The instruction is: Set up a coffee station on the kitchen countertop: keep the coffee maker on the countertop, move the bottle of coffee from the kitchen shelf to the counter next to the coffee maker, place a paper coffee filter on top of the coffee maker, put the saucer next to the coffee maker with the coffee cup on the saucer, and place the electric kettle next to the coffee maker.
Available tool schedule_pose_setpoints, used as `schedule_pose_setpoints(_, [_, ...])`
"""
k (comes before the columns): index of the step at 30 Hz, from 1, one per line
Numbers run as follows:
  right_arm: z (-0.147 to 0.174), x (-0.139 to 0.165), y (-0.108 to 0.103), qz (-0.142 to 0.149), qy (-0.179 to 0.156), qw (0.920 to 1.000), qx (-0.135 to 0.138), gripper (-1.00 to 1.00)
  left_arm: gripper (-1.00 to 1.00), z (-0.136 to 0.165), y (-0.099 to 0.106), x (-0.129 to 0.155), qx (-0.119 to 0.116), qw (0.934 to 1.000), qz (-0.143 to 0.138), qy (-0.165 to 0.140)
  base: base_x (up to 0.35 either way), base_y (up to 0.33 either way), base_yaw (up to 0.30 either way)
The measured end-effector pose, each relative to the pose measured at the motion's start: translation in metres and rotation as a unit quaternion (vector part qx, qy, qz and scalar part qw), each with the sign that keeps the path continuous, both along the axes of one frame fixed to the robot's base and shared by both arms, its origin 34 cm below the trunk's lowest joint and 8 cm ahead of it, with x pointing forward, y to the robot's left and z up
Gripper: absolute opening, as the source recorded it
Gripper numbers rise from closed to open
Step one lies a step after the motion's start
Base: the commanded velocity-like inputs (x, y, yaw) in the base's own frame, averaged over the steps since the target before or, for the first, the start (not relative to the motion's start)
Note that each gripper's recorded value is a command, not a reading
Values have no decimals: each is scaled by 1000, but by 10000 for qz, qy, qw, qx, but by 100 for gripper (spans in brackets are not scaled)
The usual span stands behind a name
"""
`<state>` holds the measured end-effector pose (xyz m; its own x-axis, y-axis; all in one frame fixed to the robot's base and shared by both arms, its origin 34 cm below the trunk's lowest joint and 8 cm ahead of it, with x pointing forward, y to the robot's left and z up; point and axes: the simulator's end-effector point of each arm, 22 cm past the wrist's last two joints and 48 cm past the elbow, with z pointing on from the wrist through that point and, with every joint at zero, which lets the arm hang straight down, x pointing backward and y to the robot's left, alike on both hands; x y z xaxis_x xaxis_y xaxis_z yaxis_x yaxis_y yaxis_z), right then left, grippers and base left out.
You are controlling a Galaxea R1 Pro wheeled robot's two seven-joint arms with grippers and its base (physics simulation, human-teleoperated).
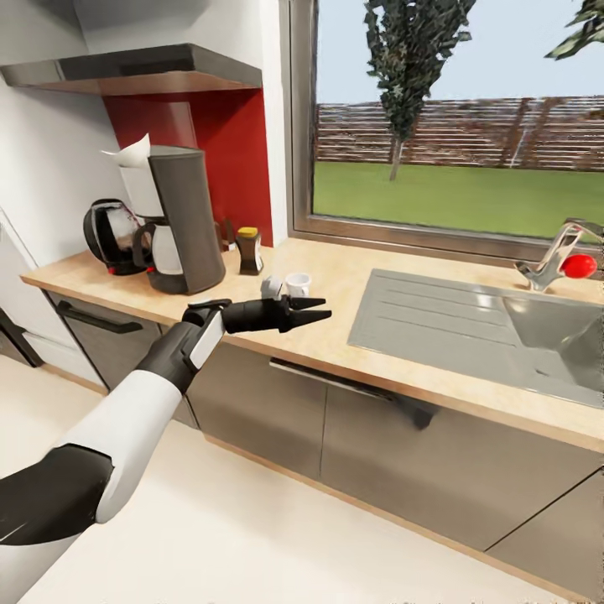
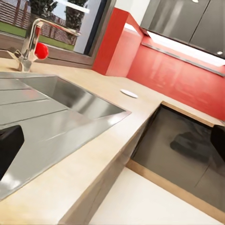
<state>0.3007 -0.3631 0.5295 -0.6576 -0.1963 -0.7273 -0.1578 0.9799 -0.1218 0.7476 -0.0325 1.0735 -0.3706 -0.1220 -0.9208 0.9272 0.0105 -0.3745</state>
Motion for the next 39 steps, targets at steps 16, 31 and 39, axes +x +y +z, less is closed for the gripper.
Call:
schedule_pose_setpoints(16, [0,1,0,2,-8,10000,1,100,100,-8,-4,-11,40,9998,-195,31,-58,0,0])
schedule_pose_setpoints(31, [0,0,-1,-1,-3,10000,-7,100,100,-100,-39,-94,683,9883,-1333,292,0,0,0])
schedule_pose_setpoints(39, [1,1,-3,0,-12,10000,-18,100,100,-210,-23,-122,803,9880,-1070,773,0,0,0])
